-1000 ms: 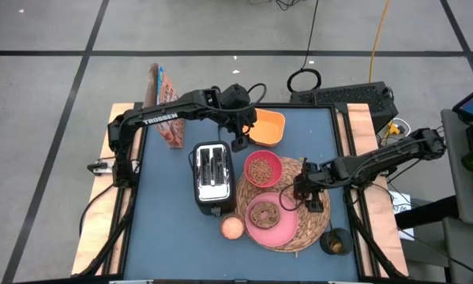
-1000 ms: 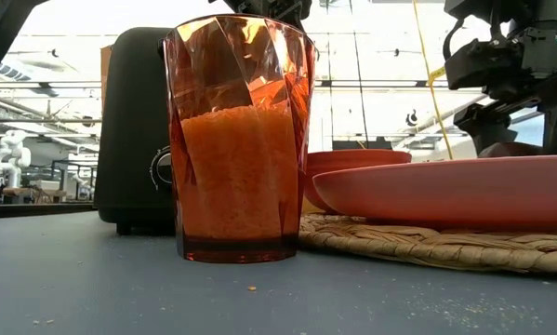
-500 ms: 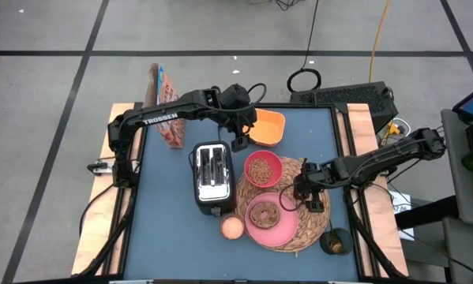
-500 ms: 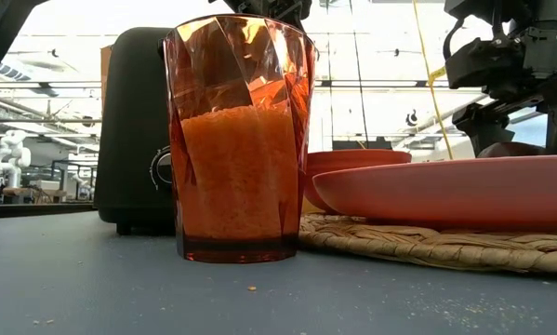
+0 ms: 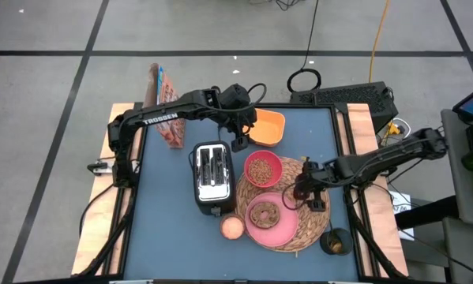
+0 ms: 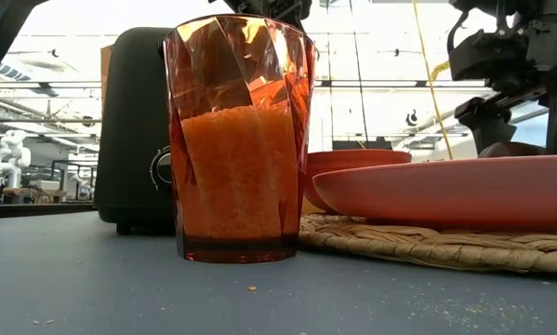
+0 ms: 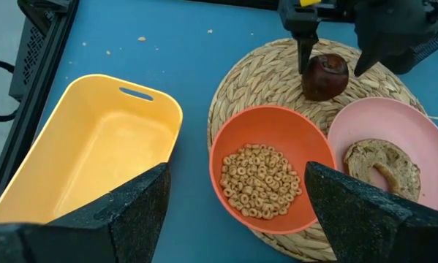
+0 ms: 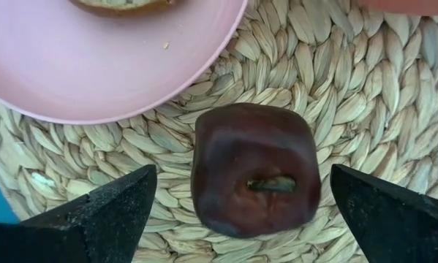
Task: Arrange a breakfast setting
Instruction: Put the gold spoon on the table mat
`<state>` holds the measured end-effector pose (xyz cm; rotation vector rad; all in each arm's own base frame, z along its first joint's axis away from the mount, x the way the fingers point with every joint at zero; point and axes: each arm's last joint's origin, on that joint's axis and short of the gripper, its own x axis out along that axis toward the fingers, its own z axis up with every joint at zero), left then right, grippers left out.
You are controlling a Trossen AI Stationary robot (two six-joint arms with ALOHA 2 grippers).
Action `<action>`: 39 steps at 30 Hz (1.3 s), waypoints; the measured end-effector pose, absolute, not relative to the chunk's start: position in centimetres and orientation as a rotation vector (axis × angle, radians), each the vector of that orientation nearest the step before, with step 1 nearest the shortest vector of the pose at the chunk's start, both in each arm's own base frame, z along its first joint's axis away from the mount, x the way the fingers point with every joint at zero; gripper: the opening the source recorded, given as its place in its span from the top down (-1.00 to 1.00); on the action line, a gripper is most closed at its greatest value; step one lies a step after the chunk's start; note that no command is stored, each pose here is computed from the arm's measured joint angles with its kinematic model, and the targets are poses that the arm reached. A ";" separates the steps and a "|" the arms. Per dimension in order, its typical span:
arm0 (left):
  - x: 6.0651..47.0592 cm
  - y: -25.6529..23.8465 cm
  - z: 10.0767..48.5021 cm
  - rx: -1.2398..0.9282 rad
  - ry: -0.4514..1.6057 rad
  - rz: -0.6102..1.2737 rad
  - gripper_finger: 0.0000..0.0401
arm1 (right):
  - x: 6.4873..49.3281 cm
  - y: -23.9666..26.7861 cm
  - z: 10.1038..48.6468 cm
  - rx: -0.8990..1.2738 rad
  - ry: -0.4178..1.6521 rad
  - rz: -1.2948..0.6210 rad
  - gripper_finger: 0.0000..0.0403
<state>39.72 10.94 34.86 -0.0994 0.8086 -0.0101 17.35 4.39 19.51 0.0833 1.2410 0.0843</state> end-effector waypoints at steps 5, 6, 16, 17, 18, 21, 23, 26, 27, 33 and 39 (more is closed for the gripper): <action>39.7 10.9 34.9 -0.103 0.809 -0.008 -0.59 | 16.7 4.2 20.4 0.092 1.197 0.092 -0.98; 39.7 10.9 34.9 -0.104 0.809 -0.008 -0.59 | 16.5 4.2 20.6 0.092 1.186 0.095 -0.98; 39.7 10.9 34.9 -0.110 0.808 -0.006 -0.59 | 14.8 3.8 22.6 0.114 1.062 0.116 -0.98; 39.7 10.9 34.9 -0.110 0.808 -0.005 -0.59 | 14.6 3.7 22.8 0.116 1.047 0.119 -0.98; 39.7 10.9 34.9 -0.110 0.808 -0.005 -0.59 | 14.4 3.7 23.0 0.118 1.032 0.122 -0.98; 39.7 10.9 34.9 -0.110 0.808 -0.005 -0.59 | 13.8 3.5 23.6 0.126 0.986 0.130 -0.98; 39.7 10.9 34.9 -0.110 0.808 -0.005 -0.59 | 13.4 3.4 23.9 0.131 0.954 0.135 -0.98; 39.7 10.9 34.9 -0.110 0.807 -0.005 -0.59 | 12.8 3.2 24.5 0.138 0.906 0.143 -0.98; 39.7 10.9 34.9 -0.110 0.807 -0.005 -0.59 | 12.5 3.2 24.7 0.140 0.890 0.147 -0.98; 39.8 10.9 34.9 -0.109 0.804 -0.005 -0.59 | 11.2 2.9 25.7 0.219 0.803 0.135 -0.98; 39.8 11.0 34.9 -0.135 0.800 0.007 -0.59 | 9.8 2.9 26.4 0.381 0.766 0.232 -0.98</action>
